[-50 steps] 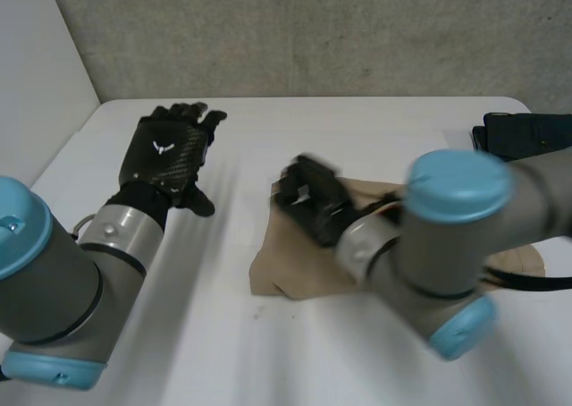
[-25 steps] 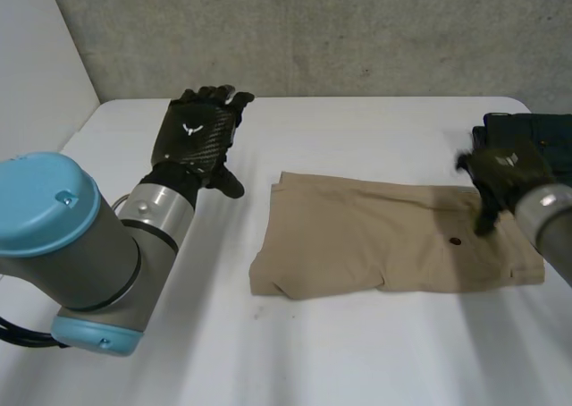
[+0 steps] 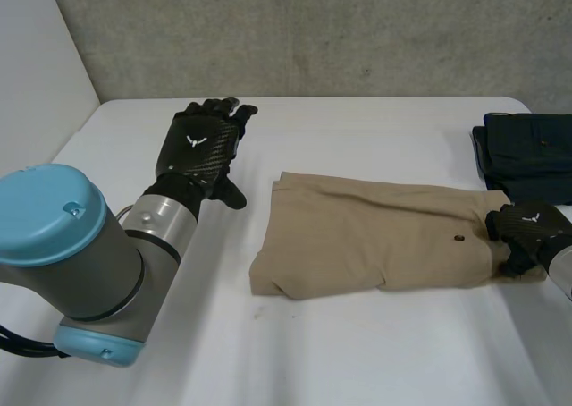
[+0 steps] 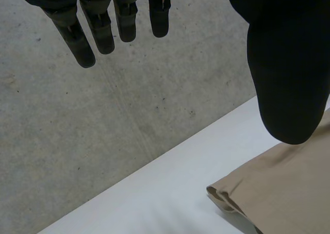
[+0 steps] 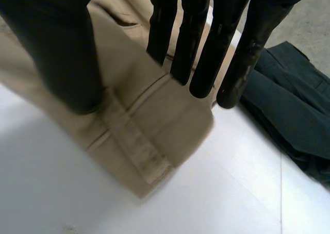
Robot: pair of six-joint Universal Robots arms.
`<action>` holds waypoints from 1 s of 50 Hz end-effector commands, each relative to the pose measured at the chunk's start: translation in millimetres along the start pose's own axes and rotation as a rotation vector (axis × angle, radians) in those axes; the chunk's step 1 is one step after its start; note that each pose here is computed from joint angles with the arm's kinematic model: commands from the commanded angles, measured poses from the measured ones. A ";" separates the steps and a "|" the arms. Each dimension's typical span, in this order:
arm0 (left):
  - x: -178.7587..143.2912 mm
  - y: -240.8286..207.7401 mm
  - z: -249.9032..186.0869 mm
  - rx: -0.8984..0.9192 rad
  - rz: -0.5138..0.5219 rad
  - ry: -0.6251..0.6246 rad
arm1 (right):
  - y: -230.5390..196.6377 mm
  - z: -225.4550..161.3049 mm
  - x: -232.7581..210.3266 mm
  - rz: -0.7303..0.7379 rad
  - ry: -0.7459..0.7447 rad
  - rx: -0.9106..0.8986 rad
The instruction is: Fold the laundry.
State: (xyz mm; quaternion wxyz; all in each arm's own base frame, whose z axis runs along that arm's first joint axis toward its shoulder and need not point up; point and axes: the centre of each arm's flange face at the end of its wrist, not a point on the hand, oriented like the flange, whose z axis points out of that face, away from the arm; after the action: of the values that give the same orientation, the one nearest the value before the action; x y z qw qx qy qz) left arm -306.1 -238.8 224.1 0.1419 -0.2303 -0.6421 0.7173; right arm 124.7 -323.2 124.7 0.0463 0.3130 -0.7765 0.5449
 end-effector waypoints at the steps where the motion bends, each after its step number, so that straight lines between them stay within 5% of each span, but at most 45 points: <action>1: 0.2 0.1 -0.2 0.000 -0.001 0.002 | 5.4 6.1 1.9 -0.003 0.011 -0.014; 8: -0.1 -1.0 -0.4 0.003 -0.001 0.000 | -1.5 0.8 18.2 -0.071 0.073 -0.011; 16: -0.9 -4.7 -1.0 0.012 -0.001 -0.003 | -59.0 -19.1 21.7 -0.338 0.172 0.085; 20: -1.5 -4.8 -1.2 0.011 -0.001 -0.004 | -109.4 -29.1 -44.7 -0.556 0.056 0.244; 26: -2.0 -4.5 -1.5 0.011 -0.001 -0.006 | -131.2 -42.9 -132.5 -0.831 -0.116 0.407; 35: -1.2 -5.7 -1.2 0.016 0.000 -0.005 | -118.0 -67.7 -230.3 -0.963 -0.342 0.527; 39: -1.2 -6.7 -0.5 0.021 0.000 -0.004 | -119.2 -70.0 -235.1 -0.911 -0.367 0.534; 43: -3.6 -12.5 3.9 0.044 0.001 -0.013 | -142.5 -75.1 -222.2 -0.676 -0.361 0.550; 50: -4.6 -36.8 16.6 0.122 -0.006 -0.023 | -207.0 -90.8 -133.9 0.037 -0.283 0.577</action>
State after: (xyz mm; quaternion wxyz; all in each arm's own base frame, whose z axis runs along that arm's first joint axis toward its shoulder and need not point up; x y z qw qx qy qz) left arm -308.4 -244.6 243.5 0.1448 -0.2198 -0.6198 0.7393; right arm 351.2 -201.7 211.0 -0.0457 0.5646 -0.5041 0.6520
